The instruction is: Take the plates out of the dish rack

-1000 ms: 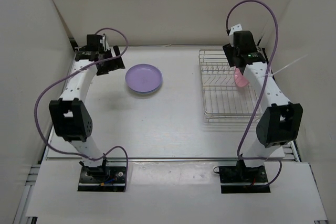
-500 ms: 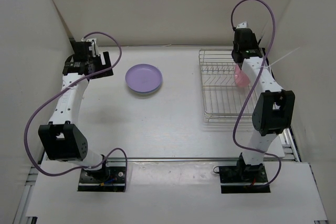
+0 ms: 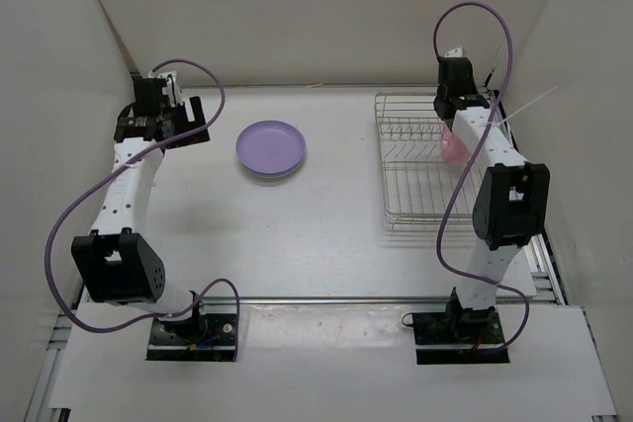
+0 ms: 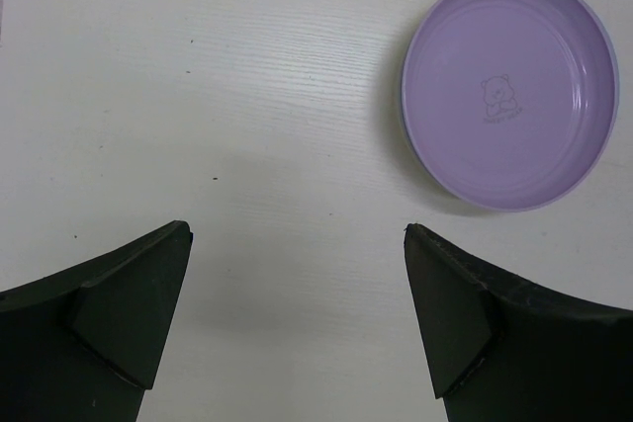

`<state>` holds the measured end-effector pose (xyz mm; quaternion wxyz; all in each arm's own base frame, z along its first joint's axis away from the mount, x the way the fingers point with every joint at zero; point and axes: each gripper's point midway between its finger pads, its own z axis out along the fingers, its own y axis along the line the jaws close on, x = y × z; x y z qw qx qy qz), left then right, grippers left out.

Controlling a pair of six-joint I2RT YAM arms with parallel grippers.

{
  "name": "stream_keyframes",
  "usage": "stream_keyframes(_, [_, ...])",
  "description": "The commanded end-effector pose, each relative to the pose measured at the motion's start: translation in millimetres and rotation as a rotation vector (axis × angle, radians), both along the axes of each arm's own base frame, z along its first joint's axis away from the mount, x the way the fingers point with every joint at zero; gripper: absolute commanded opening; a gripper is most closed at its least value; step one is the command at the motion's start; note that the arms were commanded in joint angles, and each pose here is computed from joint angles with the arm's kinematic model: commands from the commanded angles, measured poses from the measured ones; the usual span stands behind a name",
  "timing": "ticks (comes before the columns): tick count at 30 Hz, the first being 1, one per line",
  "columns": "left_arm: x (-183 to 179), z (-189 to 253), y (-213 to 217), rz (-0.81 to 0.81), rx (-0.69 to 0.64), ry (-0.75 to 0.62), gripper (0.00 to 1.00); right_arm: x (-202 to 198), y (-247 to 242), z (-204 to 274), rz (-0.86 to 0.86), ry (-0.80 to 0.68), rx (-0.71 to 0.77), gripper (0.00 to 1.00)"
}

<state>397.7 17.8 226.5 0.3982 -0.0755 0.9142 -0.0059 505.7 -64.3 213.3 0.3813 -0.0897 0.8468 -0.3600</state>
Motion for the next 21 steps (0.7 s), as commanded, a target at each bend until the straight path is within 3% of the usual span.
stream_keyframes(1, [-0.9, 18.7, 3.1, -0.003, -0.010, -0.053, 1.00, 7.1, -3.8, 17.0, -0.033, -0.072, 0.014, 0.25])
stream_keyframes(9, [-0.6, 17.9, 8.1, 0.002, -0.047, -0.047, 1.00, 3.2, -10.8, 24.3, -0.078, -0.085, -0.015, 0.07])
stream_keyframes(21, [-0.1, 15.4, 11.4, -0.004, -0.101, -0.043, 1.00, -0.5, -1.7, 45.2, -0.076, -0.069, -0.136, 0.00])
